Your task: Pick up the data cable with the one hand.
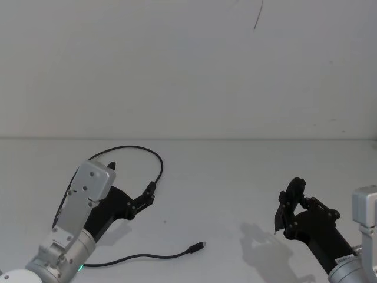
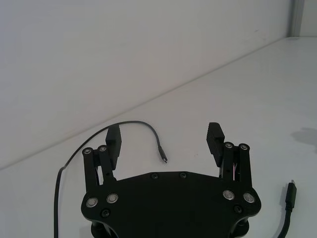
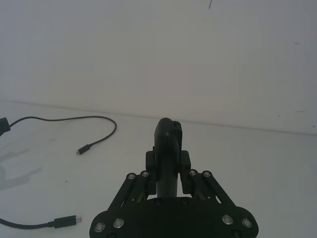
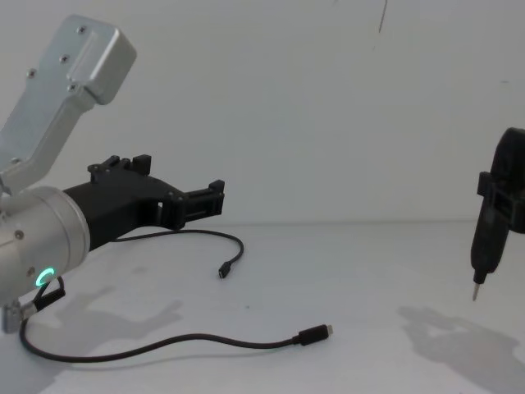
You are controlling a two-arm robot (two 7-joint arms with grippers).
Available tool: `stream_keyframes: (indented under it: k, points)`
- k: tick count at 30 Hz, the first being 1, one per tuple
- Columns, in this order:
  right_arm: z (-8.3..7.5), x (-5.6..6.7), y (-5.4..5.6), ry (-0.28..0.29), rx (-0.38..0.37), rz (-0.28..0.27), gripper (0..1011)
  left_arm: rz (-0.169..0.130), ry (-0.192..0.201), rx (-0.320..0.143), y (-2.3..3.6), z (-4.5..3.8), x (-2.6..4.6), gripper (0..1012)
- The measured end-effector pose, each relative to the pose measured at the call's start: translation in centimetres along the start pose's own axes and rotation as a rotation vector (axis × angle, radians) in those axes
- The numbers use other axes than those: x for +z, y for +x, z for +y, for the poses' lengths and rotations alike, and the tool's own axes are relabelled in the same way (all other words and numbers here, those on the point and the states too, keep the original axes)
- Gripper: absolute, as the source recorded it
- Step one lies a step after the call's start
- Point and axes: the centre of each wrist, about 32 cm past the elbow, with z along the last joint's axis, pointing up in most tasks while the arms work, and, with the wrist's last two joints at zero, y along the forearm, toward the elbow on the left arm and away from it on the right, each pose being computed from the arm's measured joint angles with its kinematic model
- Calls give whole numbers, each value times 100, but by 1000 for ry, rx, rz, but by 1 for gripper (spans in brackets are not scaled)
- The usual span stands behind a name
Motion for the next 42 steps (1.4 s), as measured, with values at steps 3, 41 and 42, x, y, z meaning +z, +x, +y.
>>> stream_keyframes:
  k: [3,41,42]
  points:
    - [0,0,0,0,0,0,263,0,0,0,-1,0,0,1001]
    - [0,0,0,0,0,0,263,-8,39,-230,342,70,-10,1001]
    - [0,0,0,0,0,0,263,-10,44,-255,390,73,-8,1001]
